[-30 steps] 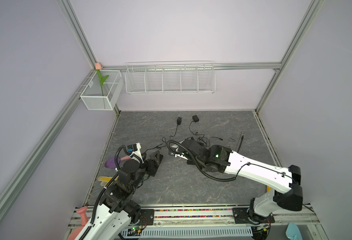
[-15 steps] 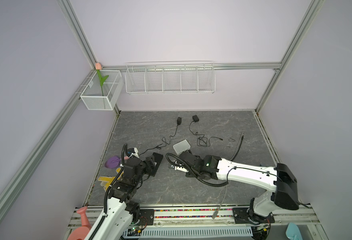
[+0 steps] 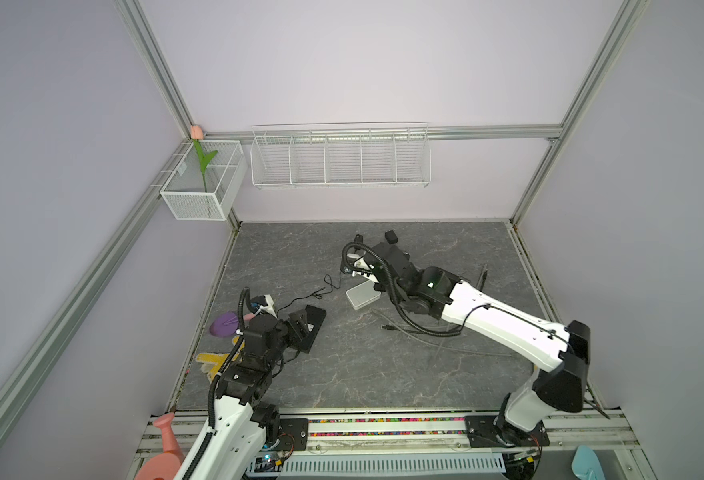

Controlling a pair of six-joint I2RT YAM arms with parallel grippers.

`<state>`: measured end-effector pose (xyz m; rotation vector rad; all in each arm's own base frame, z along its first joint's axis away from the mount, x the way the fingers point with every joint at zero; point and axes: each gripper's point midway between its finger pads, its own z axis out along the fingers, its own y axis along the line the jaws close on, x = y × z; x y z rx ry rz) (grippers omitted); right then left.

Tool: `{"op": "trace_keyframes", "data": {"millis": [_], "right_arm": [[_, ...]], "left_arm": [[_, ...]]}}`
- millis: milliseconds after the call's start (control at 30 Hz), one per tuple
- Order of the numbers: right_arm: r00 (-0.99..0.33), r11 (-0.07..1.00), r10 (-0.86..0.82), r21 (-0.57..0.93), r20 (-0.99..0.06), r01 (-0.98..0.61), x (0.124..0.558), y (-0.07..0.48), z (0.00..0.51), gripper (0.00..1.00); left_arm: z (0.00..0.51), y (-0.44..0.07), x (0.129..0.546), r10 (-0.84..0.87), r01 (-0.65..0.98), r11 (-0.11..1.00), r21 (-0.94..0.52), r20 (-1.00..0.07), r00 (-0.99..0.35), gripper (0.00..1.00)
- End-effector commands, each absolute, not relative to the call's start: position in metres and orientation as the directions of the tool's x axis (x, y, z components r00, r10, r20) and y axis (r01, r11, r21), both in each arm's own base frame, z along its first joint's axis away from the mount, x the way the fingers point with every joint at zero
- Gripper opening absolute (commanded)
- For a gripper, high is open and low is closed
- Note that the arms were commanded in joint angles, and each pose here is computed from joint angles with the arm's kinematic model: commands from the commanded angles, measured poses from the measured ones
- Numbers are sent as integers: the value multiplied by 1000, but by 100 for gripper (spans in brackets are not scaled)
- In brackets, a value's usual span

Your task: Insert the plug into the switch port

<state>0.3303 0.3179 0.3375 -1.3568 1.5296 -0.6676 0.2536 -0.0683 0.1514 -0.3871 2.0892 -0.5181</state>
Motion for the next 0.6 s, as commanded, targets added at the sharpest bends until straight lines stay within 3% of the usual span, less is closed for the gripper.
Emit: {"op": "trace_keyframes", "data": {"millis": [0, 267, 400, 567], "right_arm": [[117, 156, -968, -898, -222, -412, 322, 324, 335, 6], [155, 53, -963, -718, -221, -694, 257, 383, 143, 6], [84, 111, -962, -653, -259, -749, 239, 386, 93, 6], [76, 134, -949, -608, -307, -783, 229, 389, 68, 6]], "left_arm": [[150, -64, 256, -461, -87, 866, -492, -721, -517, 76], [135, -62, 255, -461, -104, 868, -487, -707, -536, 76], [130, -55, 251, -459, -125, 874, -470, -711, -532, 76], [127, -56, 252, -476, -130, 863, -489, -697, -537, 76]]}}
